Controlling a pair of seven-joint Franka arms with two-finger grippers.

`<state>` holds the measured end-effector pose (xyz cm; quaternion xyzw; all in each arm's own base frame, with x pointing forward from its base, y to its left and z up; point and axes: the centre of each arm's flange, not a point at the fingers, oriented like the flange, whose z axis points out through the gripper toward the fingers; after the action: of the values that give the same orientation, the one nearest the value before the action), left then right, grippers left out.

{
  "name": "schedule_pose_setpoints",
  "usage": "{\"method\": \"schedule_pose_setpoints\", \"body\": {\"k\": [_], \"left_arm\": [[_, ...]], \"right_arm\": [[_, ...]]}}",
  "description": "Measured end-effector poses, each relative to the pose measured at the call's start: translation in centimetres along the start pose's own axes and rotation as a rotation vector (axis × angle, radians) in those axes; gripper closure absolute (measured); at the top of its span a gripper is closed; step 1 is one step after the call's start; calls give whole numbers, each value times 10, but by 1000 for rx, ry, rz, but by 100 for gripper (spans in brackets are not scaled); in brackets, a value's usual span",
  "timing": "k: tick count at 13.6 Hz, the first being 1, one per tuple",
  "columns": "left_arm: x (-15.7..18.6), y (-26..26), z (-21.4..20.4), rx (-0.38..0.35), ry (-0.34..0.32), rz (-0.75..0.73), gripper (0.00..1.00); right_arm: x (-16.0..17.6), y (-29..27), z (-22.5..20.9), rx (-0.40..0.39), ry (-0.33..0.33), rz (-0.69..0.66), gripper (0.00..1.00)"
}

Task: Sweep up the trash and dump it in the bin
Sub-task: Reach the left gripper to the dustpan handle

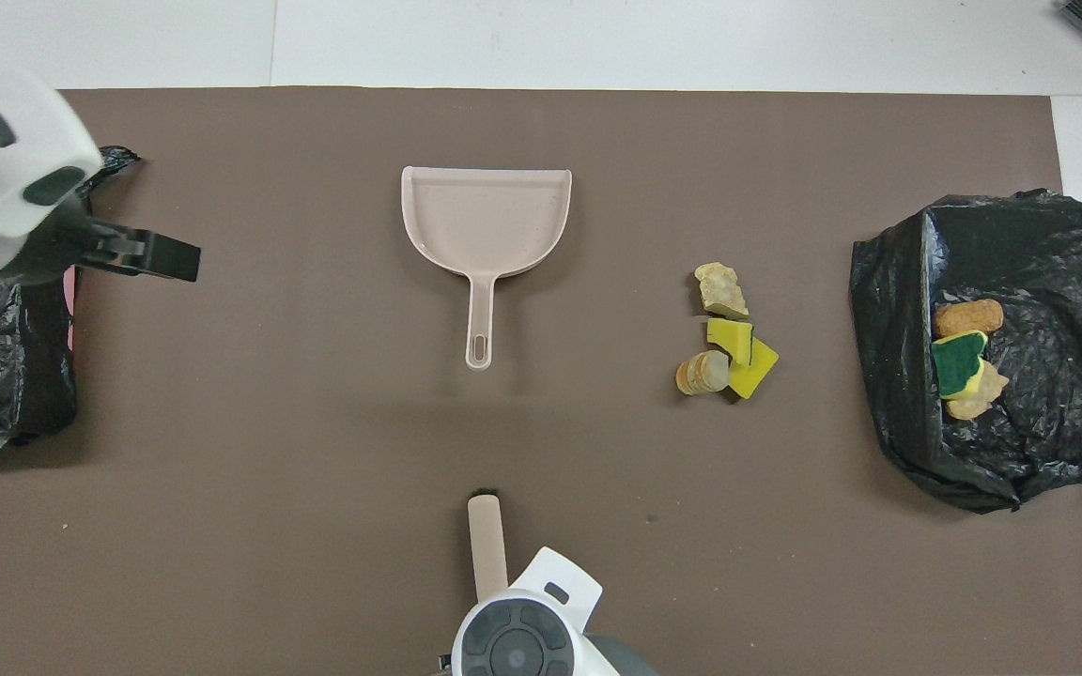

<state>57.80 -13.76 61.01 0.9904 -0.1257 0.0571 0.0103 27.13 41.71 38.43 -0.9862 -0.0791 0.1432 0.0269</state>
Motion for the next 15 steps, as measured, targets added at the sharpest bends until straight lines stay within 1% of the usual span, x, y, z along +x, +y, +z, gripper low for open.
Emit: {"method": "schedule_pose_setpoints", "body": {"k": [2,4,9,10,11,12,13,14,15], "left_arm": [[11,38,36,-11,7,39,0],[11,72,70,-19,-7,69,0],[16,169,155,-42,-25,40,0],[15,185,171,-46,-29,40,0],[16,197,186,-50,-25,32,0],[17,204,197,-54,-21,19,0],[19,208,209,-57,-20,9,0],[20,209,217,-57,-21,3,0],[21,209,223,-57,-23,1,0]], "right_arm": [[-12,-6,29,7,17,-5,0],[-21,-10,44,4,21,-11,0],[-24,-17,55,17,45,-24,0],[-25,-19,58,16,46,-25,0],[-26,-20,61,13,43,-23,4],[-27,-21,62,11,42,-22,4],[-28,-22,63,9,41,-26,12],[-31,-23,65,7,39,-30,22],[-32,-24,66,4,38,-32,37]]}}
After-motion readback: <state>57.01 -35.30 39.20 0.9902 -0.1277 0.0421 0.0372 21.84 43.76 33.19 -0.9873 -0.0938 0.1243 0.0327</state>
